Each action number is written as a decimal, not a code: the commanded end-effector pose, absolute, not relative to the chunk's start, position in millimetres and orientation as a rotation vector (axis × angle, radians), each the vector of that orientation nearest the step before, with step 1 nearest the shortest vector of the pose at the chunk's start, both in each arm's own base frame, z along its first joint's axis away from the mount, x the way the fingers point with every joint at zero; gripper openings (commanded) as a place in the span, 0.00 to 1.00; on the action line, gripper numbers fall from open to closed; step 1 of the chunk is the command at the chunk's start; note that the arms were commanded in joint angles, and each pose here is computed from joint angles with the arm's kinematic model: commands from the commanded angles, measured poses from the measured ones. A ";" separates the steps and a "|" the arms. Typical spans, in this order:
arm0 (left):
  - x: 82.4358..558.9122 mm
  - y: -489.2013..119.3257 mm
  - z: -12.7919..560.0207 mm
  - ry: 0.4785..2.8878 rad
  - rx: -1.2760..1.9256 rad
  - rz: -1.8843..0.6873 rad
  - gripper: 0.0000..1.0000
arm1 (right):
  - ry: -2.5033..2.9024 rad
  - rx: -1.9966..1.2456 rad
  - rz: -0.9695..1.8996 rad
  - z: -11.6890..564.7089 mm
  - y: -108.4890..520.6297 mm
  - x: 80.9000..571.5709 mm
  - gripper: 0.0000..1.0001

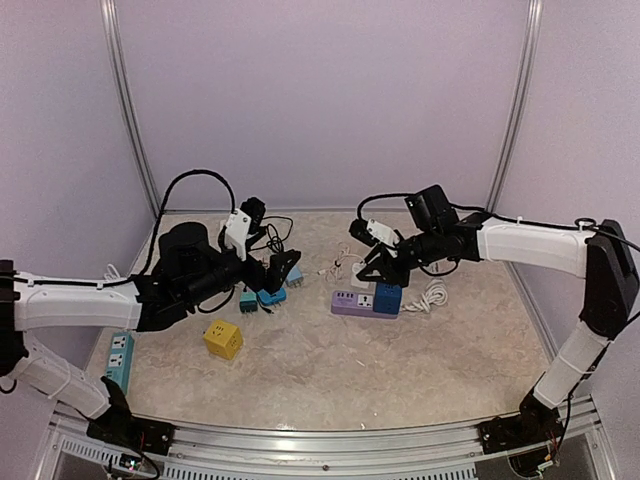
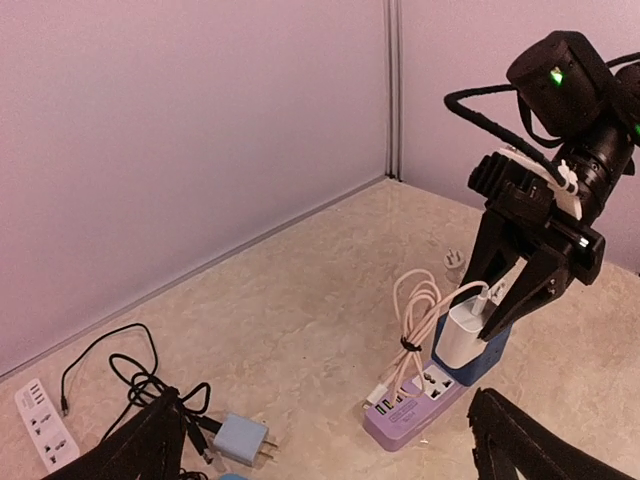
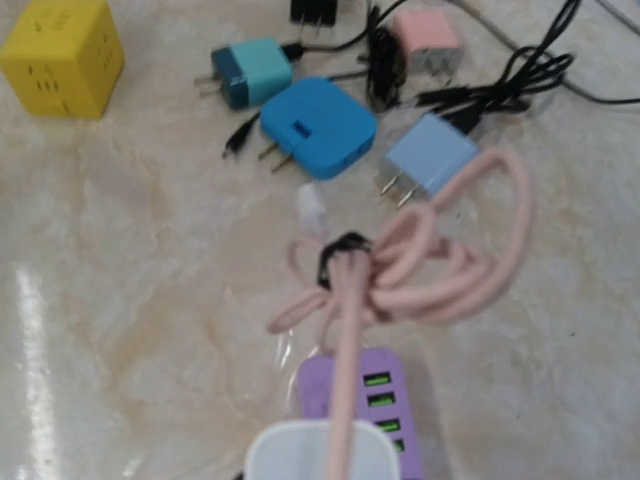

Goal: Insert the plug
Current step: Adjust the plug.

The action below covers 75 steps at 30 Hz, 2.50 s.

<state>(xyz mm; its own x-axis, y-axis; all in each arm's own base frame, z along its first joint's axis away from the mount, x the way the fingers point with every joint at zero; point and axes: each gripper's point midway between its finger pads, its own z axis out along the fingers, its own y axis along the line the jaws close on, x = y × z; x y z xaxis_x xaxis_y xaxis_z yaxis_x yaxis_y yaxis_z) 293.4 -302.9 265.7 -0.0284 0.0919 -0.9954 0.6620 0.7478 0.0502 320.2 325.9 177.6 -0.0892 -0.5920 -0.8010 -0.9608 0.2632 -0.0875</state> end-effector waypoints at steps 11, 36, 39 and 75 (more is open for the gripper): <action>336.7 -402.6 204.6 1.238 1.109 -0.821 0.89 | 1.694 -1.579 0.548 167.1 327.3 331.0 0.00; 320.6 -444.6 163.0 1.242 1.281 -0.877 0.74 | 1.656 -1.557 0.621 195.1 320.9 315.0 0.00; 316.9 -450.2 157.2 1.256 1.278 -0.882 0.69 | 1.636 -1.560 0.636 201.3 318.4 307.1 0.00; 319.5 -465.3 173.1 1.215 1.242 -0.969 0.00 | 1.675 -1.591 0.672 186.0 324.2 310.7 0.00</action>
<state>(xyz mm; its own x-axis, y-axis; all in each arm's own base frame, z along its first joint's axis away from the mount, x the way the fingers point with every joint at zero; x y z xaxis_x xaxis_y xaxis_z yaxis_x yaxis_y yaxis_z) 315.9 -461.9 167.3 0.1438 0.1185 -0.9825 0.9815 0.1099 0.1569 311.0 320.0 185.9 0.0326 -0.6230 -0.7816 -0.9846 0.1145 -0.1323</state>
